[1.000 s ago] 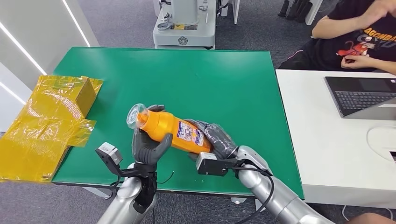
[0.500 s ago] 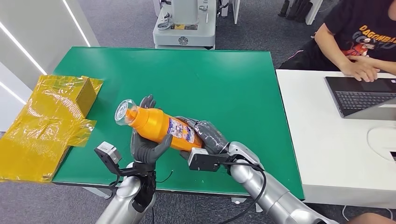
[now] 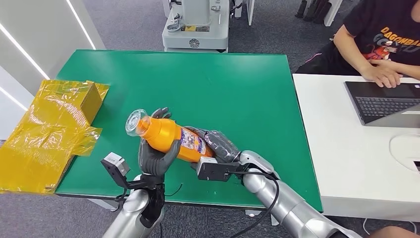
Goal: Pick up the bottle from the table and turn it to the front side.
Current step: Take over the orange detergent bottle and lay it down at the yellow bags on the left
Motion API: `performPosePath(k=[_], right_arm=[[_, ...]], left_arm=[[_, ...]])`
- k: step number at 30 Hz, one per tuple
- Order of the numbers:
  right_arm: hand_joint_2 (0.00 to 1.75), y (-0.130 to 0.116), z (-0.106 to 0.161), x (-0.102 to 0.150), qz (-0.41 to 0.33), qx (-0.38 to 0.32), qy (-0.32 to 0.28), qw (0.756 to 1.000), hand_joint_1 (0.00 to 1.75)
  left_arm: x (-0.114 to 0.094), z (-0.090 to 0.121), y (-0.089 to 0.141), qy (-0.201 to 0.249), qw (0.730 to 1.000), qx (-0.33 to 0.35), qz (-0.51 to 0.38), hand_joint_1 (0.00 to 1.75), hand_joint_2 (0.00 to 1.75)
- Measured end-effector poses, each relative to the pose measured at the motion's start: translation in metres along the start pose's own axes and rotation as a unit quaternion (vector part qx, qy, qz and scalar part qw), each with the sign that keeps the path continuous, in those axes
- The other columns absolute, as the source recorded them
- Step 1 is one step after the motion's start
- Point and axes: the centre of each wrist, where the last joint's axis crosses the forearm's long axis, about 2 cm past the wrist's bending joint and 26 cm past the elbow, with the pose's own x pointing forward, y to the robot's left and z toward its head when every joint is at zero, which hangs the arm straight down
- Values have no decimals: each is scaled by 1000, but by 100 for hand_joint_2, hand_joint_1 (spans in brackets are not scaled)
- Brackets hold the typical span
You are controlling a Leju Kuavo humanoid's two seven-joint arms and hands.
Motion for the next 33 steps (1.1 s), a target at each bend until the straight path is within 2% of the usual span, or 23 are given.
performPosePath(k=[21, 22, 25, 26, 33], right_arm=[[175, 4, -2, 2, -3, 6, 0, 1000, 175], [175, 4, -2, 2, -3, 6, 0, 1000, 156], [175, 4, -3, 2, -3, 4, 0, 1000, 25], [175, 4, -3, 3, -3, 0, 0, 1000, 0], [175, 11, -3, 11, -21, -77, 1, 997, 0]], left_arm=[[1, 0, 5, 6, 1000, -2, -6, 175, 175], [1, 0, 6, 6, 1000, -2, -6, 175, 175], [1, 0, 6, 6, 1000, -2, -7, 175, 175], [1, 0, 6, 6, 1000, -2, -7, 175, 175], [2, -1, 6, 4, 1000, -1, -16, 175, 175]])
